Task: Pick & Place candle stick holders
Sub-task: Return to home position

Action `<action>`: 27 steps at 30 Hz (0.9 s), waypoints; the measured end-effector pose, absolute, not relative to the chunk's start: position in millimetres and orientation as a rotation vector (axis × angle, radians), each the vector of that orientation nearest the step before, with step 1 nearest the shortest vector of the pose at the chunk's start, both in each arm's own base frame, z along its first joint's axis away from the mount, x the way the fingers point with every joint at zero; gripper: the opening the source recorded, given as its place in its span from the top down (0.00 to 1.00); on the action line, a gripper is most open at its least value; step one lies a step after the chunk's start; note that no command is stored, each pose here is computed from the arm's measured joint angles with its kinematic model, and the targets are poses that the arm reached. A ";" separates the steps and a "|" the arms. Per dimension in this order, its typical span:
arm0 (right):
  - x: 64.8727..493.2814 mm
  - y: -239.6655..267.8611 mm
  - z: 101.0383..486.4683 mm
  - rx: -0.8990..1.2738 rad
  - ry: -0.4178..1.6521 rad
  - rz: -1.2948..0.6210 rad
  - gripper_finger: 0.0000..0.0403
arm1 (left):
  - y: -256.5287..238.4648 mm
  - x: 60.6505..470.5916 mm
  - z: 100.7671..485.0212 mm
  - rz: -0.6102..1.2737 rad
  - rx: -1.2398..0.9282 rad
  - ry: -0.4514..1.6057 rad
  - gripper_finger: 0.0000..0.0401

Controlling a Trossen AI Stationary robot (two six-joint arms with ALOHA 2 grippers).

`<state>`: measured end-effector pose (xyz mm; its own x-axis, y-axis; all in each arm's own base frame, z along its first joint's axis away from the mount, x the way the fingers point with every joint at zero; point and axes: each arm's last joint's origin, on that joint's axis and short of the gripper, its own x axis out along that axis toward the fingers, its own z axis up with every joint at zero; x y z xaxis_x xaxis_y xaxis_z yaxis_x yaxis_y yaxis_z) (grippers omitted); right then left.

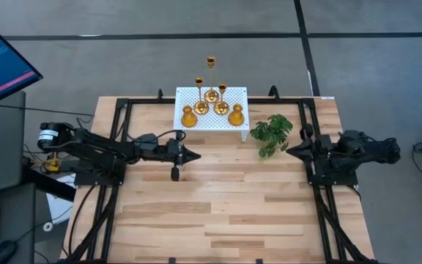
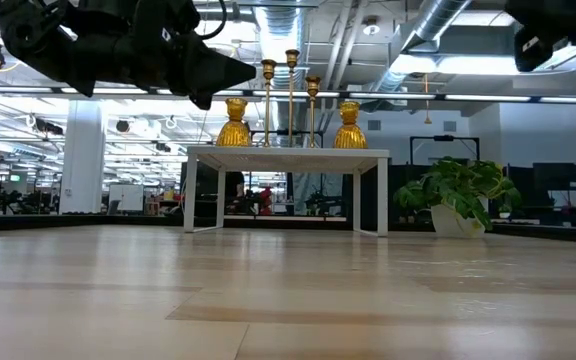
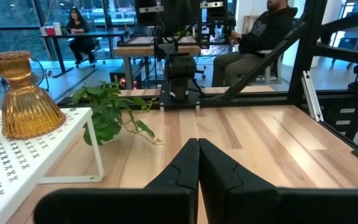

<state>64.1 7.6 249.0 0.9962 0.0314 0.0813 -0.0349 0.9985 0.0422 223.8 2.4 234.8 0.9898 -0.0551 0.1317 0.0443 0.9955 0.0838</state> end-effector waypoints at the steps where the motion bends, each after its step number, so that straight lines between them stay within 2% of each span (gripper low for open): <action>1: 66.1 8.0 246.6 0.045 -0.086 0.033 1.00 | 2.4 223.7 235.0 -0.050 0.081 -0.136 0.99; 13: 87.6 12.0 190.1 0.030 0.034 0.030 1.00 | 2.3 223.7 235.6 -0.050 0.081 -0.143 0.99; 18: 93.4 13.1 173.8 0.022 0.021 0.029 1.00 | 2.3 223.6 235.8 -0.050 0.081 -0.144 0.99; 27: 95.9 14.4 169.6 -0.058 -0.036 0.057 1.00 | 2.3 223.6 235.9 -0.050 0.081 -0.145 0.99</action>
<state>95.9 14.4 169.6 0.9978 0.0575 0.0338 -0.0554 0.9967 -0.0590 223.6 2.3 235.9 0.9883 -0.0555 0.1423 0.0438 0.9955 0.0841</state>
